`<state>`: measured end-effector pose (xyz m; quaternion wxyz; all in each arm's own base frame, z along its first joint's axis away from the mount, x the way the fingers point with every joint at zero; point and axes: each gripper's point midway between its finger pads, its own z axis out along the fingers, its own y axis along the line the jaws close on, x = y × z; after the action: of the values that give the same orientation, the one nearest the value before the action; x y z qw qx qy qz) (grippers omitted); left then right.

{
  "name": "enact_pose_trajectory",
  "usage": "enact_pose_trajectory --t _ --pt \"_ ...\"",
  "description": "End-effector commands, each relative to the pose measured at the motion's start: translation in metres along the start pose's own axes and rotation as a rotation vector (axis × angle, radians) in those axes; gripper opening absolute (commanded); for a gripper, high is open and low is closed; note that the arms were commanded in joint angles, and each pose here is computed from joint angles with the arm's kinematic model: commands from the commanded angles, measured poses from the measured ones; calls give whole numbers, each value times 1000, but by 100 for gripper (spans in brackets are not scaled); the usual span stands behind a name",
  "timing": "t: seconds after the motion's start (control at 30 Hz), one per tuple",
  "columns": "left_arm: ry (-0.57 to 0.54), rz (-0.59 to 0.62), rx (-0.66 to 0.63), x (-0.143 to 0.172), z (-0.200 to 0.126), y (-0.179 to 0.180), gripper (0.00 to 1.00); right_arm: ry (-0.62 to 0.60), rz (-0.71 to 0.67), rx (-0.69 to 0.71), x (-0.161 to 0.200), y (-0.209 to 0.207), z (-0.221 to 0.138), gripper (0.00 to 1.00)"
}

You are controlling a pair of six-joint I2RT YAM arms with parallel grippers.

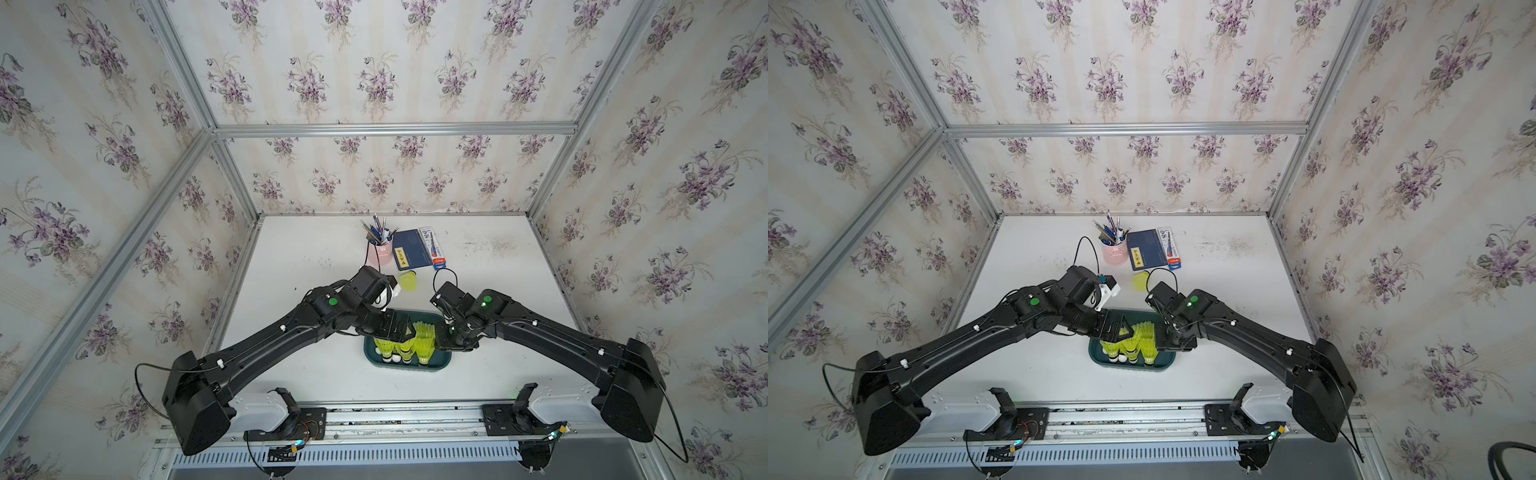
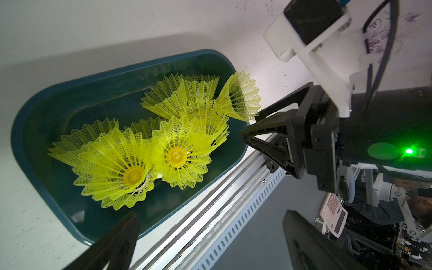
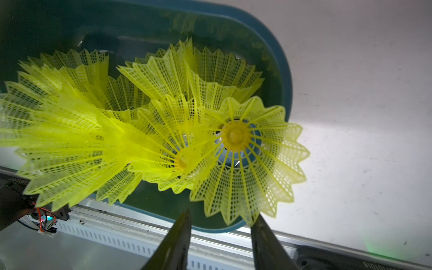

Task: Put the shuttlecocks into the storage box
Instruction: Adjust the shuttlecock in the storage box.

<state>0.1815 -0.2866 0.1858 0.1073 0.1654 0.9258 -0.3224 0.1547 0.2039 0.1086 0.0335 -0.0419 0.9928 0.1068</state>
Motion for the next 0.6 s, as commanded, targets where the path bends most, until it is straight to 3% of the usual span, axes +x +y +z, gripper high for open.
enact_pose_trajectory --t 0.0,0.23,0.57 --pt "-19 21 3 -6 -1 -3 99 5 0 21 3 -5 -8 45" --pt "-26 20 0 -7 -5 -3 99 -37 6 27 -6 -4 -23 33" --pt "-55 -3 6 -24 -9 1 99 -73 -1 74 -45 -5 -7 19"
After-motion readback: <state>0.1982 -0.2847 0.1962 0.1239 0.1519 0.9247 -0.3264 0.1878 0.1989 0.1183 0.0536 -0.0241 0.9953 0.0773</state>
